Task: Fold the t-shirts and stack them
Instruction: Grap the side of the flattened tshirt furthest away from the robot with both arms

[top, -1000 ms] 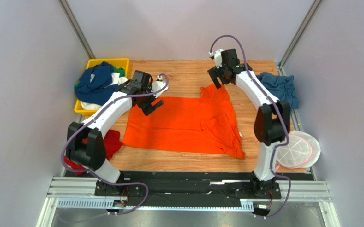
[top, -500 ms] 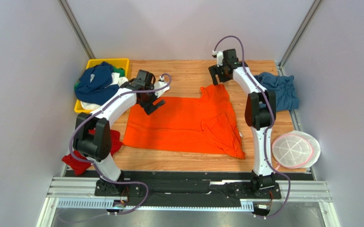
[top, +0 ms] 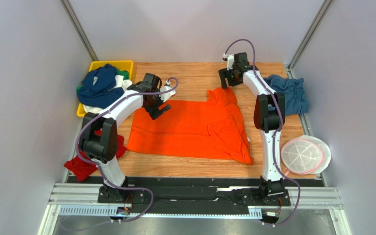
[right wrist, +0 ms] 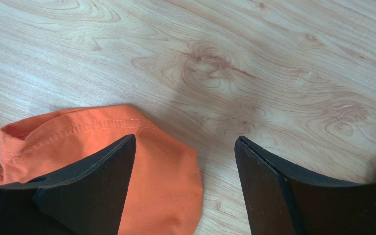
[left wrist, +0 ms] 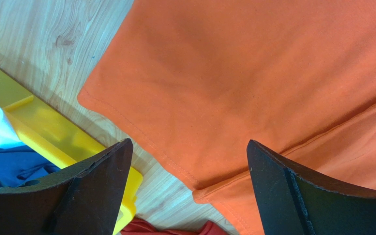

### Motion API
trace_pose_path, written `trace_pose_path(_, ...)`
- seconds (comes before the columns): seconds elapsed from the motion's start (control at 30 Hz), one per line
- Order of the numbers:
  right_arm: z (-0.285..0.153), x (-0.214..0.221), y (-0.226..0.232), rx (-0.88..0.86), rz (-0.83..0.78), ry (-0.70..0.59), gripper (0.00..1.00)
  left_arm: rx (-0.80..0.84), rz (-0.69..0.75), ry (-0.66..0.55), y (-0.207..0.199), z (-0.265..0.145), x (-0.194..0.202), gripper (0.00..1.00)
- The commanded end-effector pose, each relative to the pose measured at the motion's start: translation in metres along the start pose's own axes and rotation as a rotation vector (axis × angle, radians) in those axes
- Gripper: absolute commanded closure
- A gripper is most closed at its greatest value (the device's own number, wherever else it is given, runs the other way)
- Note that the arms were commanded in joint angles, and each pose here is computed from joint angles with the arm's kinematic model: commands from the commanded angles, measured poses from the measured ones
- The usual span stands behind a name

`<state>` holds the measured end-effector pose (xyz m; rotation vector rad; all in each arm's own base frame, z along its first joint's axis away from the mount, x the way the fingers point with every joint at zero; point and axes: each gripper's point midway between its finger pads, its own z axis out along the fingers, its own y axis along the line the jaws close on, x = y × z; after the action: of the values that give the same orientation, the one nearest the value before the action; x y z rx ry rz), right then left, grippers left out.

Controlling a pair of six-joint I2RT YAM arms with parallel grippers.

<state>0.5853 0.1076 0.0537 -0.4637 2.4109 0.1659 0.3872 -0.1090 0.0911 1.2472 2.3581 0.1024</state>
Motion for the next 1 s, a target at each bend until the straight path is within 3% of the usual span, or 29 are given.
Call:
trace_pose_path(0.0,0.003,-0.012,0.002,-0.022,0.019,-0.057,0.22,-0.033,0.001,-0.013,0.012,-0.006,-0.008,0.04)
trace_pose_path(0.5,0.015,0.008,0.001,-0.039,0.03,-0.024,0.3,-0.021,0.009,0.011,0.007,0.001,0.0,0.05)
trace_pose_path(0.63,0.019,0.011,0.002,-0.049,0.031,-0.015,0.36,-0.022,0.012,0.014,0.006,0.004,0.002,0.05)
trace_pose_path(0.73,0.019,0.012,0.004,-0.058,0.027,-0.011,0.45,-0.03,0.017,0.02,0.007,0.005,0.004,0.06)
trace_pose_path(0.77,0.019,0.013,0.004,-0.06,0.027,-0.007,0.59,-0.03,0.019,0.024,0.007,0.006,0.005,0.06)
trace_pose_path(0.83,0.02,0.015,0.003,-0.057,0.023,0.0,0.76,-0.033,0.022,0.026,0.007,0.006,0.006,0.06)
trace_pose_path(0.93,0.019,0.016,0.0,-0.041,0.021,0.004,0.85,-0.036,0.022,0.029,0.008,0.007,0.007,0.06)
trace_pose_path(0.97,0.02,0.018,0.001,-0.043,0.012,0.007,0.94,-0.04,0.022,0.03,0.009,0.007,0.008,0.06)
